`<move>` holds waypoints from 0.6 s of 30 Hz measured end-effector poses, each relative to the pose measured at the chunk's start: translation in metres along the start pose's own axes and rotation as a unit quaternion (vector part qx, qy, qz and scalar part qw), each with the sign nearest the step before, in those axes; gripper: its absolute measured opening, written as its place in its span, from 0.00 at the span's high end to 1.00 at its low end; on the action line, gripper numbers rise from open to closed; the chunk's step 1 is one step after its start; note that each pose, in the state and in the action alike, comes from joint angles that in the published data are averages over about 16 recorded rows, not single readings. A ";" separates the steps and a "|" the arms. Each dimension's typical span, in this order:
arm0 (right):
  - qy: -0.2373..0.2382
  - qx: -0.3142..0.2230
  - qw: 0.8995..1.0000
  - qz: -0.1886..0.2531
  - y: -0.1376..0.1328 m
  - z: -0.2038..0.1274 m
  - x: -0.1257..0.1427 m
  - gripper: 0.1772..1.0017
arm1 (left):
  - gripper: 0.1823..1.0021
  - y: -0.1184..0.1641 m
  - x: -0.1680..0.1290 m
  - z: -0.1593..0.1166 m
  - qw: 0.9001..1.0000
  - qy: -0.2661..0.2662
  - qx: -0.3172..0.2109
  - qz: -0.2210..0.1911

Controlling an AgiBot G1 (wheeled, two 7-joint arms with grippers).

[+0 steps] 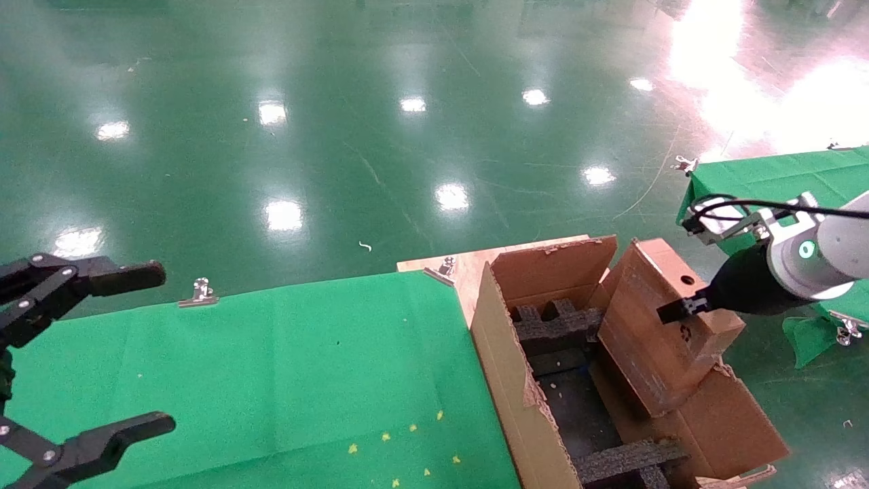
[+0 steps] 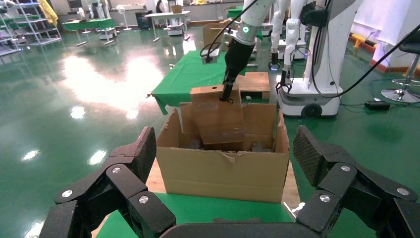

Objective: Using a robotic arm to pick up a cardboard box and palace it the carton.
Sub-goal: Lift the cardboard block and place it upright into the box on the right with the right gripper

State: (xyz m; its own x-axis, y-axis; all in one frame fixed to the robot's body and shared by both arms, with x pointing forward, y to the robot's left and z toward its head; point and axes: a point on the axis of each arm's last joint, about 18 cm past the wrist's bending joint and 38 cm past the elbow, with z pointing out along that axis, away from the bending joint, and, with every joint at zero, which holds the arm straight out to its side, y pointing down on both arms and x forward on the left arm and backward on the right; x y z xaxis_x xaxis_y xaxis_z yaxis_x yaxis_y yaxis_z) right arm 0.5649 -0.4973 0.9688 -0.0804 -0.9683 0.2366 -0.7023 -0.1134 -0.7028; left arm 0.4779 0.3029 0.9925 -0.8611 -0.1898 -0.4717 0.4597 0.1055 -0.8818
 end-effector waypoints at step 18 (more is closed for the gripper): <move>0.006 -0.010 1.000 0.010 0.011 0.043 -0.017 0.79 | 0.00 0.000 0.000 0.000 1.000 0.000 0.000 0.000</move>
State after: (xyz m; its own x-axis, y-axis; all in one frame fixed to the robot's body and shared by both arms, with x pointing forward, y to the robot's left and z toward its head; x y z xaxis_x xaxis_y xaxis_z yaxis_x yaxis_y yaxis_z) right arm 0.5886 -0.4911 0.9283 -0.1041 -0.9674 0.2308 -0.7148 -0.0886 -0.6937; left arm 0.4779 0.3029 0.9925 -0.8611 -0.1898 -0.4717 0.4597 0.1055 -0.8818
